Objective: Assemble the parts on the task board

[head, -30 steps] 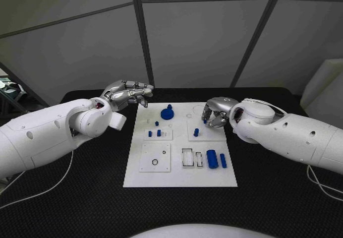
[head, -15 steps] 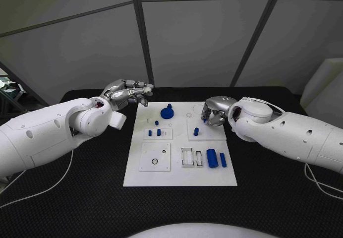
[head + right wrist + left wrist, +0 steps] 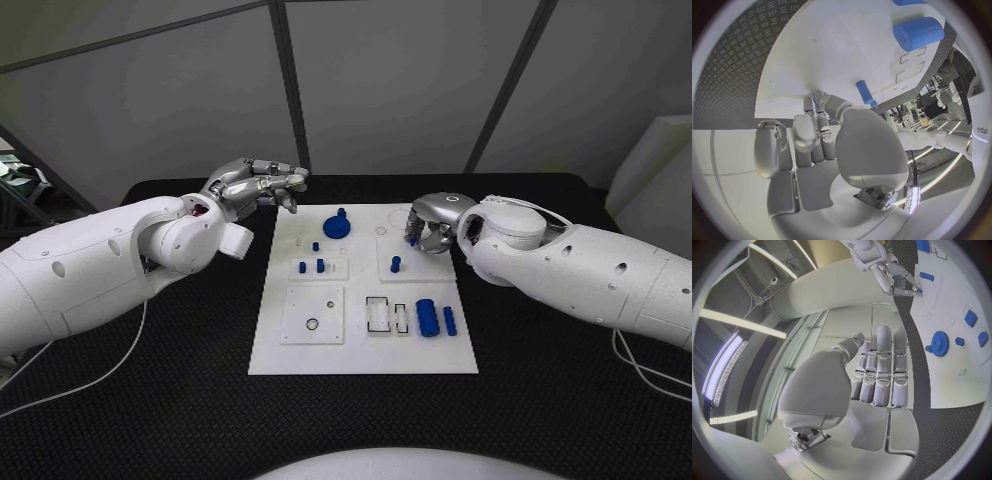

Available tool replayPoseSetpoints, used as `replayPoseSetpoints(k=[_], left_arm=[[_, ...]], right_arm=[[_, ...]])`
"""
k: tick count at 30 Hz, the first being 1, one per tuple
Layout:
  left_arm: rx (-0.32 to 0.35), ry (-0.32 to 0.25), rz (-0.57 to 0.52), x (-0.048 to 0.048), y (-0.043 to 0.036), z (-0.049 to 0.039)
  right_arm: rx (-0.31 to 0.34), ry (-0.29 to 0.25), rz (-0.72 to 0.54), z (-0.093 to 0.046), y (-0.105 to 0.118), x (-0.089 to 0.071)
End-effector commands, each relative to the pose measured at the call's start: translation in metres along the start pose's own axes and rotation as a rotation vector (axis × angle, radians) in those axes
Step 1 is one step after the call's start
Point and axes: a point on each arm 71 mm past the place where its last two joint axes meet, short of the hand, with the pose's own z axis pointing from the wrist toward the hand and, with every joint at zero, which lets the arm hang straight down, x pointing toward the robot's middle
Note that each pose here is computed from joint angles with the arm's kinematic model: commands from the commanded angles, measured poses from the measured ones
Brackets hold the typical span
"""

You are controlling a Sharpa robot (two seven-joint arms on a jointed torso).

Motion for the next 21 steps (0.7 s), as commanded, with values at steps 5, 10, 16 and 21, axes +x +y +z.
replayPoseSetpoints(k=[5, 10, 16, 21], left_arm=[[0.003, -0.007, -0.006, -0.0028, -0.0010, 0.0000], [0.002, -0.007, -0.006, -0.0033, -0.0008, 0.0002], [-0.001, -0.008, -0.005, -0.0045, -0.0007, -0.0004], [-0.002, -0.011, -0.004, -0.0059, -0.0005, -0.0007]], right_arm=[[-0.006, -0.063, -0.007, -0.007, 0.003, -0.003], [-0.012, -0.110, 0.004, -0.011, 0.004, -0.007], [-0.015, -0.163, 0.017, -0.018, 0.003, -0.012], [-0.027, -0.184, 0.025, -0.026, 0.005, -0.016]])
